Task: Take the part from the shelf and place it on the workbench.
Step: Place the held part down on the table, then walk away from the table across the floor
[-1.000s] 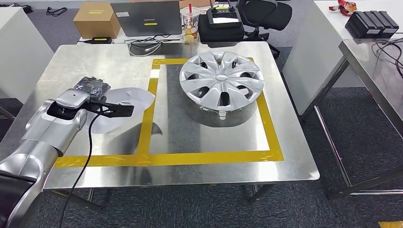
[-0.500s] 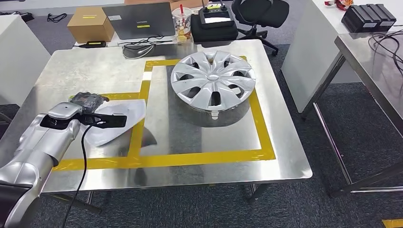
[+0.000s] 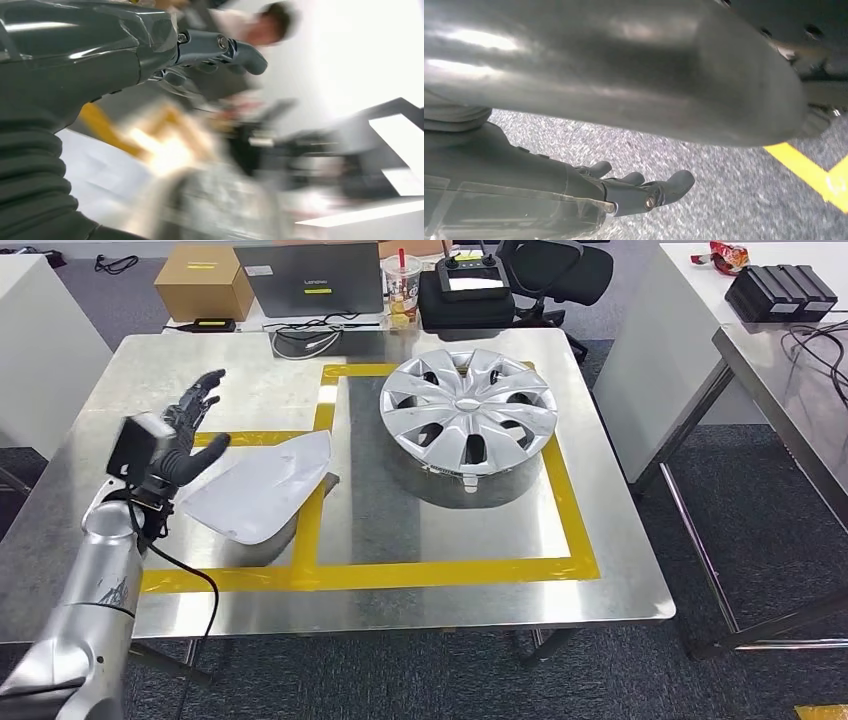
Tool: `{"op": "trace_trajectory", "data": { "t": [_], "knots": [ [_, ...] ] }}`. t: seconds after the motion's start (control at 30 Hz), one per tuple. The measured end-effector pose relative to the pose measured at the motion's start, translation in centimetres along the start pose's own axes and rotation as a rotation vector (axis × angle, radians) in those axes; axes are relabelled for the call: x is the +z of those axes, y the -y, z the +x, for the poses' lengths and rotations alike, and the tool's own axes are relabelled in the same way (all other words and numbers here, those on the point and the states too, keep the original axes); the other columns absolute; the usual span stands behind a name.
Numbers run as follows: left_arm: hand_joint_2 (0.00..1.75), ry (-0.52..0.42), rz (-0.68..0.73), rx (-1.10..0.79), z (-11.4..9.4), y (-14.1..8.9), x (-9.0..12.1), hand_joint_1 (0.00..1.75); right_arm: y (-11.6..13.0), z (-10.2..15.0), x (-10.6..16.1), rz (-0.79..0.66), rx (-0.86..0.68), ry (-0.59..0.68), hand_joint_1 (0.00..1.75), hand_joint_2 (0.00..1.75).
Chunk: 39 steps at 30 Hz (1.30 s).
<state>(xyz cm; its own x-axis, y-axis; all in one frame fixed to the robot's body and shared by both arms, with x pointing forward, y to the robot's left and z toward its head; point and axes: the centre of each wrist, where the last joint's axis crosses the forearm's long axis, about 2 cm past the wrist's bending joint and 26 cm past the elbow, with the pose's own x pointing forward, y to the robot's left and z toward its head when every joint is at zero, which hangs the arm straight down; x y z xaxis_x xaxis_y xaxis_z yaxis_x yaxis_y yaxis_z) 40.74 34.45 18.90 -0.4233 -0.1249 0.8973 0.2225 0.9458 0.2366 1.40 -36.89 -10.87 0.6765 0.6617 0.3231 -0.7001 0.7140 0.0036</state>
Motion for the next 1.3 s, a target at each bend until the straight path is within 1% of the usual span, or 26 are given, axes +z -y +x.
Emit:
{"op": "trace_trajectory", "data": {
  "t": [0.03,0.1,0.2,0.3,0.43,0.6,0.73,0.83,0.9,1.1,1.3],
  "knots": [
    [0.0,0.105,0.04,0.129,0.6,0.4,0.5,0.0,-0.1,-0.1,0.0,-0.001,0.0,-0.002,0.0,0.0],
    [0.0,0.269,0.086,0.292,2.1,1.1,1.5,0.0,-0.2,-0.4,0.1,-0.003,-0.007,-0.007,0.0,0.0],
    [0.0,0.442,0.093,0.408,4.5,2.1,3.1,0.0,-0.5,-0.9,0.3,-0.009,-0.027,-0.014,0.0,0.0],
    [0.0,0.53,0.082,0.444,6.3,3.1,4.9,0.0,-0.7,-1.1,0.3,-0.018,-0.039,-0.015,0.0,0.0],
    [0.0,0.588,0.058,0.44,8.0,3.9,6.8,0.0,-0.9,-1.2,0.4,-0.023,-0.042,-0.018,0.0,0.0],
    [0.0,0.584,0.049,0.447,8.5,4.9,9.6,0.0,-1.2,-1.1,0.3,-0.022,-0.043,-0.015,0.0,0.0],
    [0.0,0.568,0.051,0.45,8.5,5.5,11.3,0.0,-1.3,-0.9,0.2,-0.025,-0.041,-0.011,0.0,0.0],
    [0.0,0.551,0.058,0.45,8.5,5.8,12.2,0.0,-1.4,-0.9,0.2,-0.026,-0.041,-0.009,0.0,0.0],
    [0.0,0.525,0.071,0.448,8.1,6.1,13.1,0.0,-1.4,-0.9,0.2,-0.026,-0.04,-0.006,0.0,0.0],
    [0.0,0.413,0.108,0.404,6.7,6.9,16.8,0.0,-1.5,-0.9,0.1,-0.024,-0.033,-0.007,0.0,0.0],
    [0.0,0.329,0.121,0.351,6.5,6.7,19.2,0.0,-1.6,-0.8,0.1,-0.037,-0.034,-0.002,0.0,0.0]
  ]
}}
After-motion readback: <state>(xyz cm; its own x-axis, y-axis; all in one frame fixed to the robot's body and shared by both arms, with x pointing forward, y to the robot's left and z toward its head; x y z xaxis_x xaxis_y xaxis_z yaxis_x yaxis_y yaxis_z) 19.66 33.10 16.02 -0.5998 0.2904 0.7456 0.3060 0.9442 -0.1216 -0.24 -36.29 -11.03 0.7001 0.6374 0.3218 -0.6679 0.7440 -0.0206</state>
